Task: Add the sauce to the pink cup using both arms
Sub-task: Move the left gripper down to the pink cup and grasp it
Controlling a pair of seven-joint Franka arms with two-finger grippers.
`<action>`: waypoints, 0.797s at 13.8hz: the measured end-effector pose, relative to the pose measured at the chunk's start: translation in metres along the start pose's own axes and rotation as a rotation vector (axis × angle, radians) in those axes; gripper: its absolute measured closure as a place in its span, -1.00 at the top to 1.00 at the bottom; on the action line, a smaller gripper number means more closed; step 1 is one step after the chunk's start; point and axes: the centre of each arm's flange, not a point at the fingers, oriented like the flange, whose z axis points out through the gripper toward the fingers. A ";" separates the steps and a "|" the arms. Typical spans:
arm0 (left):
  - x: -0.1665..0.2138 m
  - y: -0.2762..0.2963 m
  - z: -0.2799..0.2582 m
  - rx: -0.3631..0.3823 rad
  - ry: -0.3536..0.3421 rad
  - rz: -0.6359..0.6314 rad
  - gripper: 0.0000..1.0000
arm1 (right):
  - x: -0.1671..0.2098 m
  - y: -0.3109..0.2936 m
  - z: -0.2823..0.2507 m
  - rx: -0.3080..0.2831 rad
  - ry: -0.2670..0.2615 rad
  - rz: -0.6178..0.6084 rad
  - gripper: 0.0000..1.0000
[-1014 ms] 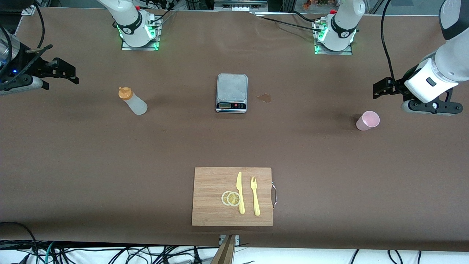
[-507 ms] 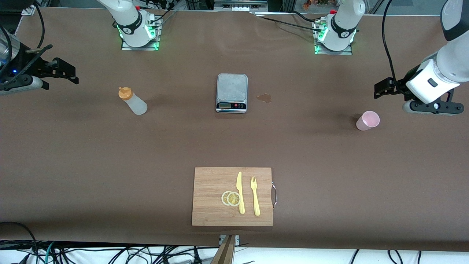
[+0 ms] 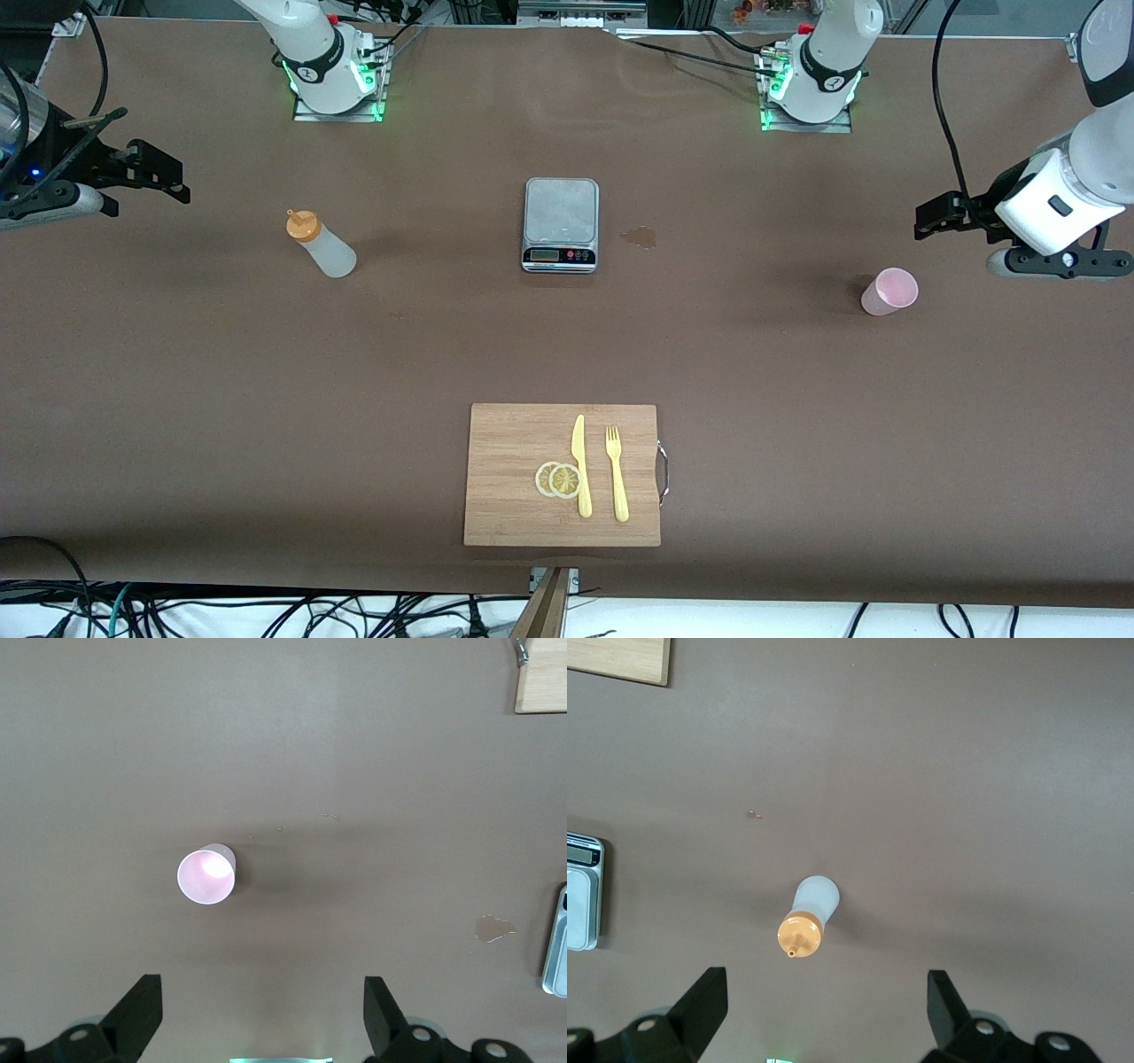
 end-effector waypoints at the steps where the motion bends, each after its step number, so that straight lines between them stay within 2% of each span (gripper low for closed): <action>1: 0.000 -0.005 0.001 -0.001 -0.002 0.002 1.00 | 0.000 0.000 0.000 0.000 0.000 0.000 1.00; 6: 0.007 -0.031 0.021 0.001 -0.040 -0.009 1.00 | 0.000 0.000 0.000 0.000 0.000 0.000 1.00; 11: 0.020 -0.060 0.101 0.072 -0.091 0.074 1.00 | 0.000 0.000 0.000 0.000 0.000 0.000 1.00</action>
